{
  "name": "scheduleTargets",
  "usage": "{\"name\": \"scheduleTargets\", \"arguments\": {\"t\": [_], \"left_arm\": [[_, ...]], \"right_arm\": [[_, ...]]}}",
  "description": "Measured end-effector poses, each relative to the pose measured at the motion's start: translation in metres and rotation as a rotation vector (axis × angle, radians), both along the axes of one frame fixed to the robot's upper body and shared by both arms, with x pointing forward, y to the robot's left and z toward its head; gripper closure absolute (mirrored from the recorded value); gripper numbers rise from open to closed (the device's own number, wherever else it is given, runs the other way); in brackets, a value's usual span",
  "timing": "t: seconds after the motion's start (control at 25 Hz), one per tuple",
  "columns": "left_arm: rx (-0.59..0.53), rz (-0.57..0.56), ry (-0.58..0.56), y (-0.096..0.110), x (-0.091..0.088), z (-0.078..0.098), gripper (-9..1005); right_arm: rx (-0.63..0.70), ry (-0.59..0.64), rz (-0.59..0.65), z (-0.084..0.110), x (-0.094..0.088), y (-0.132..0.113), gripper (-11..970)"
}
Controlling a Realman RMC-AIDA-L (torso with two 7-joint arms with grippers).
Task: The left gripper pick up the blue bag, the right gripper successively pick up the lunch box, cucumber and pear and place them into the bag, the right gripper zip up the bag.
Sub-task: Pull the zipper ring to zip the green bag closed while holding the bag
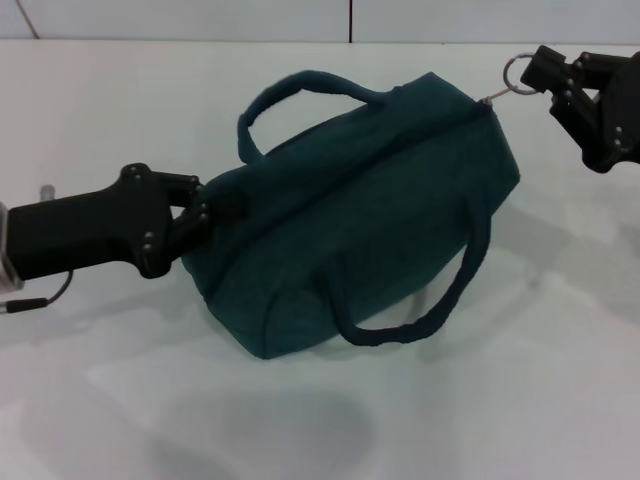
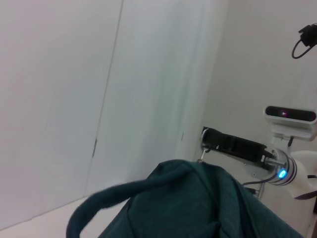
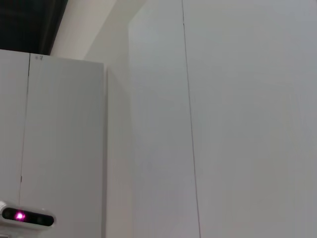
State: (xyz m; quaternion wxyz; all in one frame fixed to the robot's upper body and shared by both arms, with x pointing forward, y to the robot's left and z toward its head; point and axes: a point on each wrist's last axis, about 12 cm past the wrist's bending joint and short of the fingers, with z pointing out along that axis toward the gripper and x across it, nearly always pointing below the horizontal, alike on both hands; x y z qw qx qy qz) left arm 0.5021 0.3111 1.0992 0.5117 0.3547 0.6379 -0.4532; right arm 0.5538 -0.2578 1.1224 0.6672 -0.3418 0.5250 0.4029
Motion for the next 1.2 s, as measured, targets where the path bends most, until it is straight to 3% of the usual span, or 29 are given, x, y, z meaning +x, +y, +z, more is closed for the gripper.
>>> {"name": "scheduleTargets", "arguments": {"t": [0.4, 0.76, 0.92, 0.96, 1.2], "left_arm": [[-0.041, 0.039, 0.058, 0.004, 0.004, 0.004, 920], [-0.047, 0.050, 0.174, 0.012, 0.013, 0.023, 682], [-0.045, 0.020, 0.166, 0.002, 0.016, 0.027, 528], [-0.018, -0.012, 0.153, -0.010, 0.020, 0.031, 490], [0.068, -0.127, 0.169, -0.043, 0.032, 0.048, 373]], "right_arm": [[-0.046, 0.029, -0.050, -0.005, 0.005, -0.007, 941], [-0.066, 0.044, -0.025, -0.010, 0.002, -0.004, 942], [-0.083, 0.050, -0.022, -0.013, 0.001, -0.002, 943], [-0.083, 0.049, -0.022, -0.013, 0.001, -0.002, 943], [-0.082, 0.046, -0.026, -0.012, 0.002, -0.002, 943]]}}
